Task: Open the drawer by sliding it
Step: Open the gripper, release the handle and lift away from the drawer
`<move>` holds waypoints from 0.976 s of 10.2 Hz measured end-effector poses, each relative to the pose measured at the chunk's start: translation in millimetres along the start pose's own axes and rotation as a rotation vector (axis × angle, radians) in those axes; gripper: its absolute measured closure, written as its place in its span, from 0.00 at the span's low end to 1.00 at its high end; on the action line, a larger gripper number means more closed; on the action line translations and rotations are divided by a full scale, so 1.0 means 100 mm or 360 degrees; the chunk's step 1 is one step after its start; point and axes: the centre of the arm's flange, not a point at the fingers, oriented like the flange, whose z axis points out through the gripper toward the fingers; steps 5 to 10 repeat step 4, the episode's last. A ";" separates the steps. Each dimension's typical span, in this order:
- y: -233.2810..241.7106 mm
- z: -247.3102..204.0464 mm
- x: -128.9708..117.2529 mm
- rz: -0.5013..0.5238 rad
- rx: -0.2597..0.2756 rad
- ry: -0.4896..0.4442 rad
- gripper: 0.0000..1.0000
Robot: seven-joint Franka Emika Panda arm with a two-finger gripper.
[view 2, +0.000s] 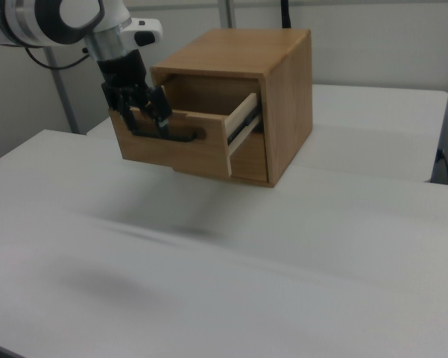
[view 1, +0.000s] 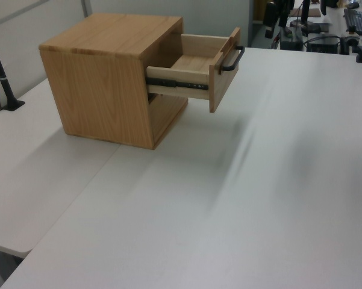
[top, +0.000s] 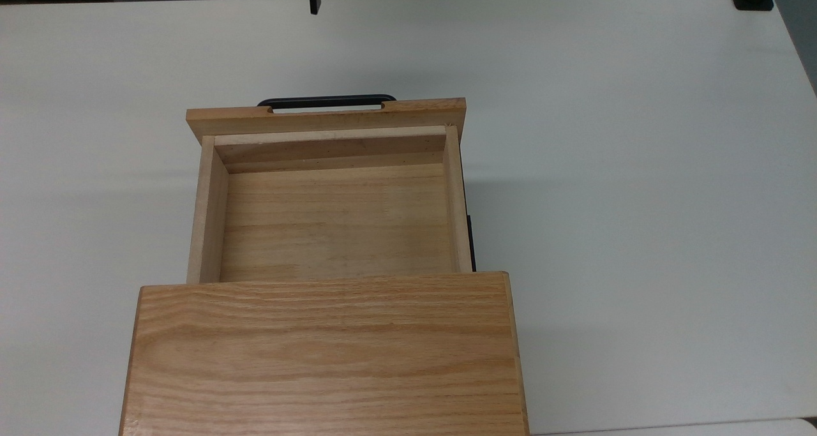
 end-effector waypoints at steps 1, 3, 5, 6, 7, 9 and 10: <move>0.04 0.01 0.00 -0.0126 -0.0021 0.0000 0.00; 0.13 0.01 0.01 -0.0216 -0.0028 -0.0004 0.00; 0.17 0.02 0.01 -0.0217 -0.0029 -0.0005 0.00; 0.17 0.02 0.01 -0.0217 -0.0029 -0.0005 0.00; 0.17 0.02 0.01 -0.0217 -0.0029 -0.0005 0.00; 0.17 0.02 0.01 -0.0217 -0.0029 -0.0005 0.00; 0.17 0.02 0.01 -0.0217 -0.0029 -0.0005 0.00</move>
